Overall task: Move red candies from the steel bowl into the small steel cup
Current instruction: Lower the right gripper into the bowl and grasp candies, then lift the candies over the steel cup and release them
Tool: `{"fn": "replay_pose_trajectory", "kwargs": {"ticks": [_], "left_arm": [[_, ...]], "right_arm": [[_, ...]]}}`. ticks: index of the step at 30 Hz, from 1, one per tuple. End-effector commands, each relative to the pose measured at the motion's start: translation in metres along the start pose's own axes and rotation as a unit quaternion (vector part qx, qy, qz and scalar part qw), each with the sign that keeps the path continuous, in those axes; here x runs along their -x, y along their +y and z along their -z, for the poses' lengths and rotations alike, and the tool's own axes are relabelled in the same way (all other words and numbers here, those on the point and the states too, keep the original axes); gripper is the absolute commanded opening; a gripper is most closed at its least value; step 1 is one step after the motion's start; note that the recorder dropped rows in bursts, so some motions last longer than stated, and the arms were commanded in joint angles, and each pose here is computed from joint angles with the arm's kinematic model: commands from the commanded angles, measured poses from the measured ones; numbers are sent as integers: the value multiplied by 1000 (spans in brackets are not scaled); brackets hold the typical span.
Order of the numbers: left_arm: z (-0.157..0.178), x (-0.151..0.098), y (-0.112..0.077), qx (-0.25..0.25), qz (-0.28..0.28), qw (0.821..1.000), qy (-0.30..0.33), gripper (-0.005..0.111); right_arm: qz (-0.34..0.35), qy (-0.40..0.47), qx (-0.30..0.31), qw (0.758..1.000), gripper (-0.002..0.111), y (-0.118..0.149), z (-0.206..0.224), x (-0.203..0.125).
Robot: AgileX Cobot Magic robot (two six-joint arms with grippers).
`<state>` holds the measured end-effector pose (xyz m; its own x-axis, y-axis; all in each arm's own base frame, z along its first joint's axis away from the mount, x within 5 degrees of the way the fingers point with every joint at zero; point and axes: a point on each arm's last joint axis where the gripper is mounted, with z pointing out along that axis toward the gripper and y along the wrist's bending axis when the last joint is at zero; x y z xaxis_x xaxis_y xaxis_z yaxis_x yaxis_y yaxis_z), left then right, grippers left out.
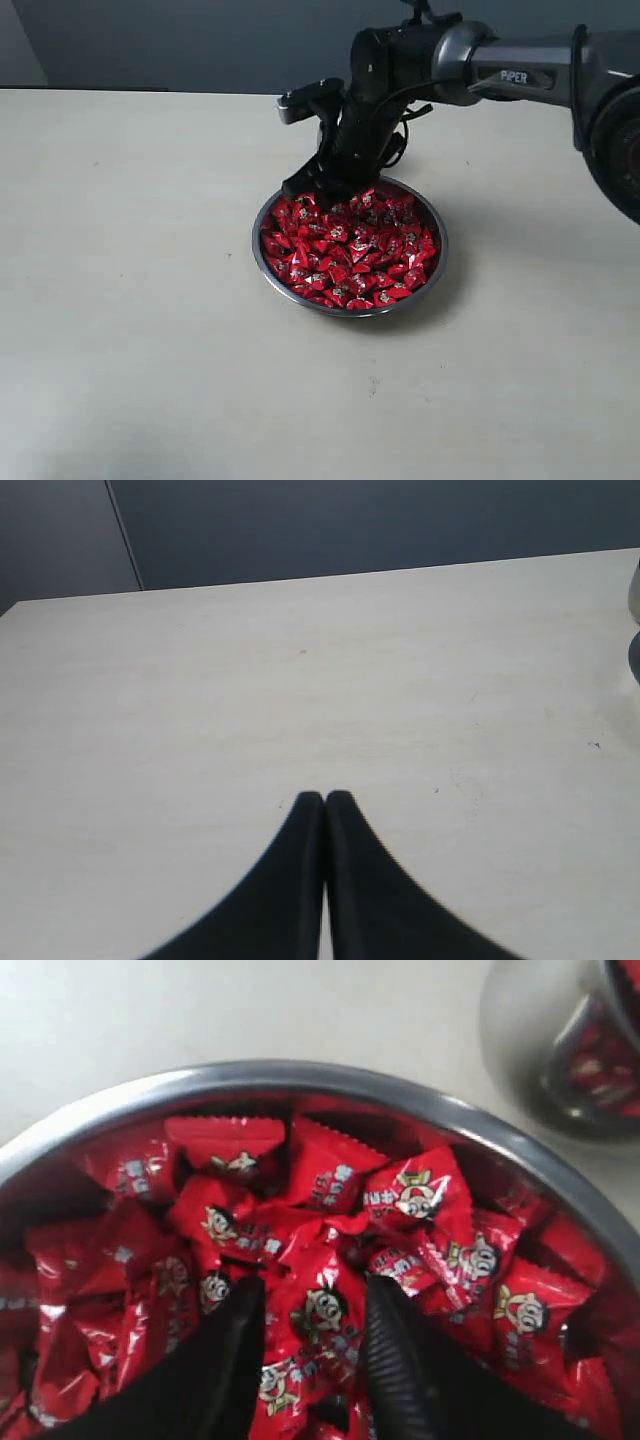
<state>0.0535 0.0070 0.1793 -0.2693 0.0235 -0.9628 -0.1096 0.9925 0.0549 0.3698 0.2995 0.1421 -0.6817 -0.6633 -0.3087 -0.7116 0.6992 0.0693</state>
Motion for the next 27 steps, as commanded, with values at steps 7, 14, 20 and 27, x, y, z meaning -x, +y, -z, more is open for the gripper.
{"fn": "replay_pose_trajectory", "kwargs": {"ticks": [7,14,20,27], "left_arm": [[1,3,0,-3,-1,1000,-9,0],[1,3,0,-3,-1,1000,-9,0],[1,3,0,-3,-1,1000,-9,0],[1,3,0,-3,-1,1000,-9,0]], "right_arm": [[22,37,-21,999,32,-6,-21,-10],[11,25,-23,999,0,-5,-6,-6],[7,-5,-27,1000,0,-3,27,2],[10,-61,-33,998,0,1,71,11]]}}
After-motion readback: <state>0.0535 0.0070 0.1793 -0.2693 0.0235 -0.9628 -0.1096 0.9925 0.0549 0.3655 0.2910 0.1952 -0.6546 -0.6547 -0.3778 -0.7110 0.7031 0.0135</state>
